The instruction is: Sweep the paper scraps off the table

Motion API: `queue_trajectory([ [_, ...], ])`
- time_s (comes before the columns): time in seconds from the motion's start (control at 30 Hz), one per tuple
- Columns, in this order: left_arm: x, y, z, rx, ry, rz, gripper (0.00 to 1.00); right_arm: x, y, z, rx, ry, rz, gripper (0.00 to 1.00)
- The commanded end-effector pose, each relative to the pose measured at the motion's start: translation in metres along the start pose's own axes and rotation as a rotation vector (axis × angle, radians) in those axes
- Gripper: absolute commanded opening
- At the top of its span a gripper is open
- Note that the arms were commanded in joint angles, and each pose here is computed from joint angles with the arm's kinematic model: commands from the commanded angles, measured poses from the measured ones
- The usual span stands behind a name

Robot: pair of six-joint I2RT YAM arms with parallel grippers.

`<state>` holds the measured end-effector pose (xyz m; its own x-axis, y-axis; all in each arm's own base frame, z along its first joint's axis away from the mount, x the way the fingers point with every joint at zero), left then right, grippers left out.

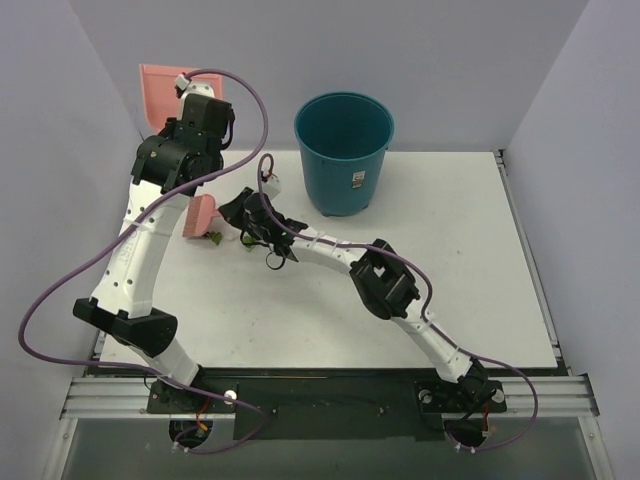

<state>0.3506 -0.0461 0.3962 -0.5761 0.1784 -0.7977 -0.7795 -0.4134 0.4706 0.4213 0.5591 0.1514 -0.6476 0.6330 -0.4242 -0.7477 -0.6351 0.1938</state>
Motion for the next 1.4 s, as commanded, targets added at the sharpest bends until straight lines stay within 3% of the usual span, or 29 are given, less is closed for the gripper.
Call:
queue_trajectory([
  [0.0,-0.013,0.009,0.016,-0.02,0.069,-0.064,0.0,-0.004,-0.006,0.006,0.018,0.009,-0.04,0.0],
  [0.17,-0.012,0.006,0.016,-0.021,0.063,-0.058,0.0,-0.007,-0.008,-0.014,0.101,0.039,-0.057,0.0],
  [0.47,-0.01,0.003,0.015,-0.012,0.054,-0.053,0.0,-0.055,0.021,-0.05,0.216,0.001,-0.202,0.0],
  [0.9,-0.009,-0.002,0.007,0.014,0.041,-0.043,0.0,-0.094,0.091,-0.084,0.279,-0.128,-0.397,0.0],
  [1.37,0.014,-0.016,-0.01,0.044,0.011,0.005,0.0,-0.09,0.197,-0.127,0.308,-0.204,-0.514,0.0],
])
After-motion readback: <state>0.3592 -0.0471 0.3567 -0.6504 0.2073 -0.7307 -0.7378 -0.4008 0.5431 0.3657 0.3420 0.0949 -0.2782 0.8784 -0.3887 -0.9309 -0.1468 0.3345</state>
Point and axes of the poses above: each gripper's point midway between its finger pads, its own y axis back along the fingers, its own z axis along the line the jaws close on, x = y × z, the point moved 2 cm from there along y, back along the fingers, and after that the axes turned 7 degrees about -y, right-handed, at the moved point
